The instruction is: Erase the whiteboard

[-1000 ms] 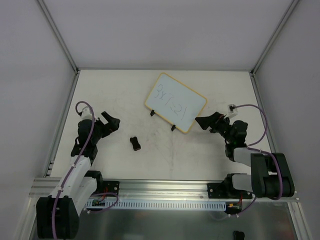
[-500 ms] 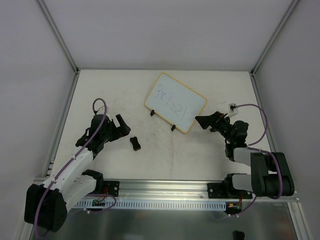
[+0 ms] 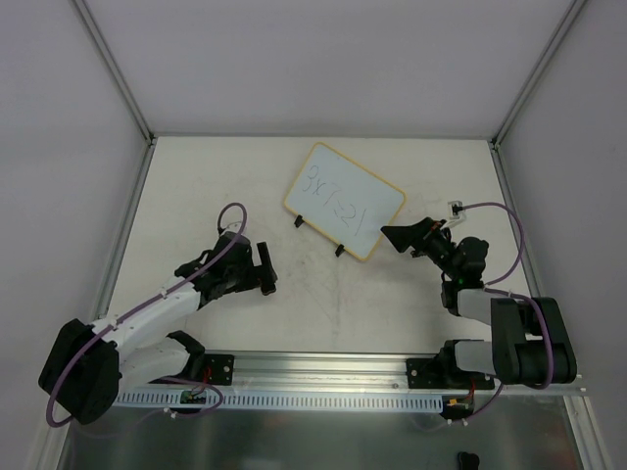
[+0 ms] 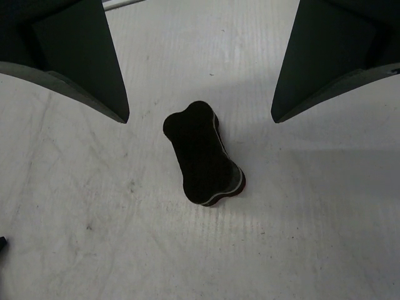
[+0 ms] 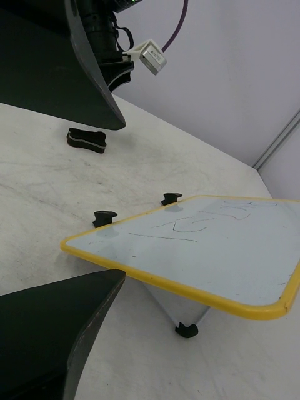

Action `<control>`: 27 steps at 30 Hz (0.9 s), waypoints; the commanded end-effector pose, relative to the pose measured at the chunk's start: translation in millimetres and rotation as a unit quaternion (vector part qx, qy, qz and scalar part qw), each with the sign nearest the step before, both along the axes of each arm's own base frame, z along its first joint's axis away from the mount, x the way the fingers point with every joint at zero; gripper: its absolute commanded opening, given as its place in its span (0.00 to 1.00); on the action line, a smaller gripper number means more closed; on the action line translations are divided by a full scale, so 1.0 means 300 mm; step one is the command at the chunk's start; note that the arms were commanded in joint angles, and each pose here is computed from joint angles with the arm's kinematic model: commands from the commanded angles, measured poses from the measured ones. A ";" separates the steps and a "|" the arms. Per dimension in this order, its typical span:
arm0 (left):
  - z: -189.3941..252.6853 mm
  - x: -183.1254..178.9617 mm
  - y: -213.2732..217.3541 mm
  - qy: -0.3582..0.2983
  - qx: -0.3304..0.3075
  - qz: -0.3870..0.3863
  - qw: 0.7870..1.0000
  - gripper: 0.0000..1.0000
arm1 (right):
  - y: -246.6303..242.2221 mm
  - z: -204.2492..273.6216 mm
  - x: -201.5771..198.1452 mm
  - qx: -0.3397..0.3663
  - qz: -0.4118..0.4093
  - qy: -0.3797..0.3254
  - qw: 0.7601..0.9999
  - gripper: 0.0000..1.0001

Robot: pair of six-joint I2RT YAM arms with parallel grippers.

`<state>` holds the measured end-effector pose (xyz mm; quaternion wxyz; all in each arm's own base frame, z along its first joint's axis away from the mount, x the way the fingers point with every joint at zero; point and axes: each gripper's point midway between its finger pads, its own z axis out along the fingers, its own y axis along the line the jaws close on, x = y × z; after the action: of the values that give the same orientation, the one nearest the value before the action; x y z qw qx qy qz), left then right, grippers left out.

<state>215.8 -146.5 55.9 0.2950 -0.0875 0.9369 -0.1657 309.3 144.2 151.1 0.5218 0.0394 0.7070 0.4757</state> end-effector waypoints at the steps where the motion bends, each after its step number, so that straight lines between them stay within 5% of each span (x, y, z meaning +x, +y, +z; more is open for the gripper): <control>1: 0.016 0.023 -0.010 0.004 0.007 0.028 1.000 0.99 | 0.018 0.073 0.002 0.006 0.016 -0.047 0.999 0.99; 8: -0.040 0.058 0.011 0.039 0.071 0.044 0.996 0.99 | 0.021 0.073 0.000 0.007 0.020 -0.047 0.999 0.99; 27: -0.077 0.069 -0.043 0.072 0.071 0.044 0.994 0.97 | 0.031 0.074 0.002 0.013 0.030 -0.044 0.999 0.99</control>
<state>231.5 -151.2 26.0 0.2378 -0.1116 0.9620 -0.0743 306.0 149.2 149.6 0.5074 0.0360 0.7065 0.4921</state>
